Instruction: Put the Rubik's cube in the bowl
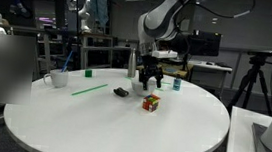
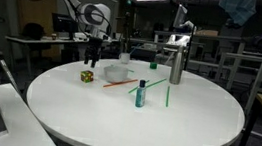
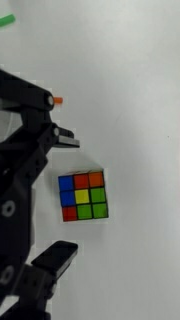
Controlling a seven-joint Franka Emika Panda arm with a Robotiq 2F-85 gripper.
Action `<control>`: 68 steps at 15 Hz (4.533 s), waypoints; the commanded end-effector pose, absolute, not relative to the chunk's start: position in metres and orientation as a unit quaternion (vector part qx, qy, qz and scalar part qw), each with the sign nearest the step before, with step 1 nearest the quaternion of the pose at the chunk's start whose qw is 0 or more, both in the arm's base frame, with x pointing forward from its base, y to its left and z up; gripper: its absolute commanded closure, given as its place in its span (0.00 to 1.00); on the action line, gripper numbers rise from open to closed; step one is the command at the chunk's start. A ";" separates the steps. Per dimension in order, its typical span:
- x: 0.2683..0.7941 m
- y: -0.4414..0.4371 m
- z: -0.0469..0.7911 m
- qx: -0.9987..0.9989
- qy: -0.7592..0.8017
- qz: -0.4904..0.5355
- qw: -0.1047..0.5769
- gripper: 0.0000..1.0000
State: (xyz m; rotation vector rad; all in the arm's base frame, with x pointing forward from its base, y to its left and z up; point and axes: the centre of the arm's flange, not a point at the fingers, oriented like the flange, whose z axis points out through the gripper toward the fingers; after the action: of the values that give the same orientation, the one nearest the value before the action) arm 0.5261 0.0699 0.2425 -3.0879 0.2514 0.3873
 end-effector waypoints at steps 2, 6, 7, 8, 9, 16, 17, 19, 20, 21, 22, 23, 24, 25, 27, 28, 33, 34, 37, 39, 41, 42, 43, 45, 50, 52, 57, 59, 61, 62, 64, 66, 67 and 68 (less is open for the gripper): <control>0.514 0.077 0.226 -0.987 0.105 0.119 0.023 0.00; 0.519 0.083 0.222 -0.987 0.100 0.122 0.023 0.00; 0.521 0.085 0.221 -0.988 0.097 0.123 0.021 0.00; 0.523 0.086 0.220 -0.988 0.093 0.124 0.022 0.00; 0.525 0.087 0.219 -0.988 0.090 0.125 0.021 0.00; 0.536 0.086 0.198 -0.987 0.077 0.138 0.011 0.00; 0.539 0.085 0.197 -0.987 0.076 0.138 0.009 0.00; 0.545 0.083 0.197 -0.988 0.071 0.134 0.002 0.00; 0.549 0.082 0.198 -0.989 0.069 0.130 0.000 0.00; 0.553 0.081 0.199 -0.990 0.066 0.128 -0.004 0.00; 0.556 0.080 0.200 -0.990 0.063 0.125 -0.006 0.00; 0.559 0.079 0.200 -0.991 0.061 0.123 -0.008 0.00; 0.560 0.079 0.199 -0.991 0.060 0.122 -0.008 0.00; 0.561 0.079 0.200 -0.991 0.060 0.121 -0.008 0.00; 0.561 0.082 0.199 -0.991 0.062 0.122 -0.004 0.00; 0.560 0.084 0.199 -0.990 0.062 0.124 -0.004 0.00; 0.553 0.089 0.196 -0.990 0.059 0.131 -0.006 0.00; 0.551 0.089 0.196 -0.990 0.060 0.131 -0.008 0.00; 0.546 0.091 0.196 -0.989 0.061 0.133 -0.008 0.00; 0.541 0.092 0.195 -0.989 0.062 0.135 -0.007 0.00; 0.538 0.093 0.194 -0.989 0.062 0.137 -0.009 0.00; 0.536 0.093 0.193 -0.989 0.062 0.137 -0.009 0.00; 0.535 0.093 0.193 -0.988 0.062 0.138 -0.010 0.00; 0.533 0.094 0.192 -0.988 0.061 0.139 -0.010 0.00; 0.528 0.096 0.189 -0.988 0.057 0.146 -0.011 0.32; 0.527 0.097 0.189 -0.987 0.056 0.149 -0.011 0.47; 0.525 0.103 0.195 -0.987 0.052 0.149 -0.014 0.66; 0.524 0.107 0.207 -0.989 0.048 0.142 -0.017 0.66; 0.524 0.111 0.222 -0.990 0.043 0.135 -0.023 0.66; 0.524 0.112 0.229 -0.990 0.042 0.132 -0.025 0.66; 0.525 0.109 0.246 -0.990 0.043 0.128 -0.035 0.66; 0.527 0.104 0.262 -0.990 0.044 0.123 -0.050 0.66; 0.529 0.101 0.270 -0.990 0.045 0.120 -0.056 0.66; 0.531 0.098 0.277 -0.990 0.046 0.117 -0.062 0.66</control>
State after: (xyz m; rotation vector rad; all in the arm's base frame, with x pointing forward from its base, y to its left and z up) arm 0.5343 0.1062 0.2470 -3.1891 0.1199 0.3990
